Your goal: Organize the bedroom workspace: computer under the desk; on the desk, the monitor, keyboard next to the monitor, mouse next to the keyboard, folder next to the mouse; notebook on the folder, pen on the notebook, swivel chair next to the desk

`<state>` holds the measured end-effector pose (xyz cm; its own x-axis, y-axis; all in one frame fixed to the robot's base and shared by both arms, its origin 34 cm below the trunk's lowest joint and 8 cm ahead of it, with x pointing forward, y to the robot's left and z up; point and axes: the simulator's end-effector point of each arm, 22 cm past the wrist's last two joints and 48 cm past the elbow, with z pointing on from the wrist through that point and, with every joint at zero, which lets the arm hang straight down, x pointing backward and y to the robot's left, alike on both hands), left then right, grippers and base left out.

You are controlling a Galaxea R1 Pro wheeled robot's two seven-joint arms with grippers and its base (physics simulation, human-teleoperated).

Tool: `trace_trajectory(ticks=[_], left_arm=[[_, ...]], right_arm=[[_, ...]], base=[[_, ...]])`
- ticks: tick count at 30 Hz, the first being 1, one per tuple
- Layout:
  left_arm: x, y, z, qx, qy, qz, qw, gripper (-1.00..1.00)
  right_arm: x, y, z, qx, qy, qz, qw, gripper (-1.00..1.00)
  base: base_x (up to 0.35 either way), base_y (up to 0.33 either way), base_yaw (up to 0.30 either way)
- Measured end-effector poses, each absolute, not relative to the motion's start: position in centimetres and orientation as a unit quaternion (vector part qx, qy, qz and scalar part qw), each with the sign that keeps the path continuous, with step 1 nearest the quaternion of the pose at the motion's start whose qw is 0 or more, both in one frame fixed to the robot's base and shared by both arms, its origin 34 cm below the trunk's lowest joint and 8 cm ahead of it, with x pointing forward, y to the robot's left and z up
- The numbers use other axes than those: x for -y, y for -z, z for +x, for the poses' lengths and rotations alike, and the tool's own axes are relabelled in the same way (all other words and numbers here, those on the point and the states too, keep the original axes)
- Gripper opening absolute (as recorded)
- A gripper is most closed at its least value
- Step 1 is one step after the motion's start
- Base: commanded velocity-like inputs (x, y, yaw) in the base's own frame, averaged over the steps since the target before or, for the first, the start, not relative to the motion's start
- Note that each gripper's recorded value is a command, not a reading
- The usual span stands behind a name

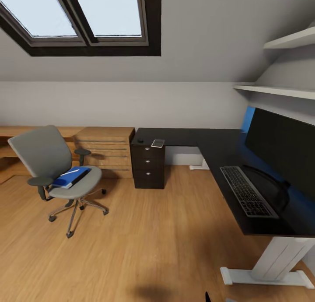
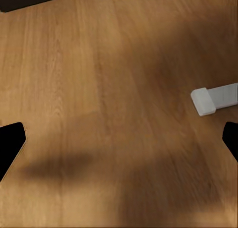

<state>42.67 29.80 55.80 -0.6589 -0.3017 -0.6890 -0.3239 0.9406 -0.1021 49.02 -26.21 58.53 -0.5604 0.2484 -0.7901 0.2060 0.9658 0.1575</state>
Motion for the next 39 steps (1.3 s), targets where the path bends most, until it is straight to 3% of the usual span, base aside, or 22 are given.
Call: trace_trajectory(ticks=[15,39], left_arm=[[-29.0,-54.9,41.4,-0.918,-0.010,-0.168,0.360,1.00],[-28.8,-54.8,41.2,-0.919,-0.008,-0.167,0.357,1.00]], right_arm=[[26.3,-58.5,49.0,-0.883,-0.023,0.129,0.451,1.00],[26.2,-58.5,49.0,-0.883,-0.023,0.127,0.451,1.00]], base=[[0.275,0.083,0.141],[0.335,-0.024,0.026]])
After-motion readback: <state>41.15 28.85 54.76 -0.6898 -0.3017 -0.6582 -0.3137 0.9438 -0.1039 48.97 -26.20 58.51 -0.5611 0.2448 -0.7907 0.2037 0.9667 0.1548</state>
